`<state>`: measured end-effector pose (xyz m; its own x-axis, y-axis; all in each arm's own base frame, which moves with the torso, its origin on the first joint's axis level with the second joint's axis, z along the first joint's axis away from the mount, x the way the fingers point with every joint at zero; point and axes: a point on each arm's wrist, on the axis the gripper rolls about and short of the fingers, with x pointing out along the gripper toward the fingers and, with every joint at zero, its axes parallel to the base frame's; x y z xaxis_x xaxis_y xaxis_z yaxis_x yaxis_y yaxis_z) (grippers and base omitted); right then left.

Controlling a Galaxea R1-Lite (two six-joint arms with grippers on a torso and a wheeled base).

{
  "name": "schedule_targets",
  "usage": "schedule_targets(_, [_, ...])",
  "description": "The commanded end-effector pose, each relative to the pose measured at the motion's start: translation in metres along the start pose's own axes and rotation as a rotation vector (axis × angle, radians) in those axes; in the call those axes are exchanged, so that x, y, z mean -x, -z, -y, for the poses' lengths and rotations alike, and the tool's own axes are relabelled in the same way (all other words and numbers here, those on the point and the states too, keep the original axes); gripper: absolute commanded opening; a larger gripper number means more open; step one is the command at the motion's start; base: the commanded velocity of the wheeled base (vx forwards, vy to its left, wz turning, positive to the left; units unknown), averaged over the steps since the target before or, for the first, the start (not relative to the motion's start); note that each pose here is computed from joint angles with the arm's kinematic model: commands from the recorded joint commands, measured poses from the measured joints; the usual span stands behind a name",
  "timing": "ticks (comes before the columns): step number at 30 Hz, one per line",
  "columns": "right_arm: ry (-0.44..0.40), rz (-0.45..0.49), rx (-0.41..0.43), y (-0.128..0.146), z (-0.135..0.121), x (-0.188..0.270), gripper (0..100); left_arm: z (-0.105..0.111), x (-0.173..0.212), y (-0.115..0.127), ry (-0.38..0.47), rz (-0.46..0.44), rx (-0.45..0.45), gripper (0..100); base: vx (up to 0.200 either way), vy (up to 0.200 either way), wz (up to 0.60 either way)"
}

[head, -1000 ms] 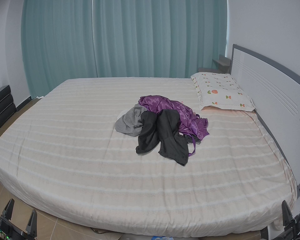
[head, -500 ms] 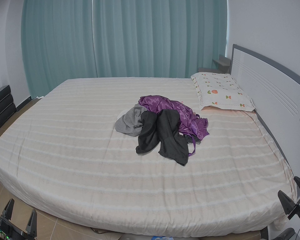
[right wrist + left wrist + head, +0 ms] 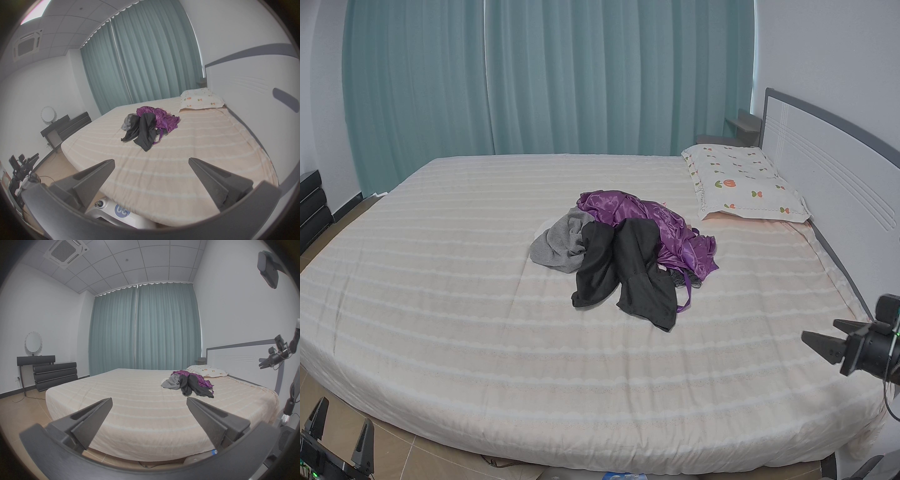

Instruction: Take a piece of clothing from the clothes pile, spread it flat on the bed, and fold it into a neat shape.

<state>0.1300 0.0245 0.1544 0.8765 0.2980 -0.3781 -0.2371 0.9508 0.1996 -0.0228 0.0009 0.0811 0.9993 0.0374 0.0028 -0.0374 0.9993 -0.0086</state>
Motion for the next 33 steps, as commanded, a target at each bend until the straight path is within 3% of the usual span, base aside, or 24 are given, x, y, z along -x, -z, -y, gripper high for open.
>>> schedule_targets(1, [-0.035,-0.134,-0.064,-0.011,-0.004,-0.118,100,0.0,0.0,0.005,-0.001,0.0,0.001,100,0.0,0.0,0.0])
schedule_targets(14, [0.01,-0.123,-0.196,-0.005,-0.016,-0.231,100,0.0,0.0,0.005,-0.001,0.0,0.001,100,0.0,0.0,0.0])
schedule_targets(18, [0.004,-0.144,-0.312,0.005,-0.023,-0.269,100,0.0,0.0,0.005,-0.001,0.0,0.001,100,0.0,0.0,0.0])
schedule_targets(25, [0.01,-0.19,-0.406,0.031,-0.028,-0.313,100,0.0,0.0,0.005,0.001,0.0,0.001,100,0.0,0.0,0.0])
schedule_targets(33, [0.003,-0.217,-0.431,0.046,-0.036,-0.337,100,0.0,0.0,0.005,-0.001,0.0,0.001,100,0.0,0.0,0.0])
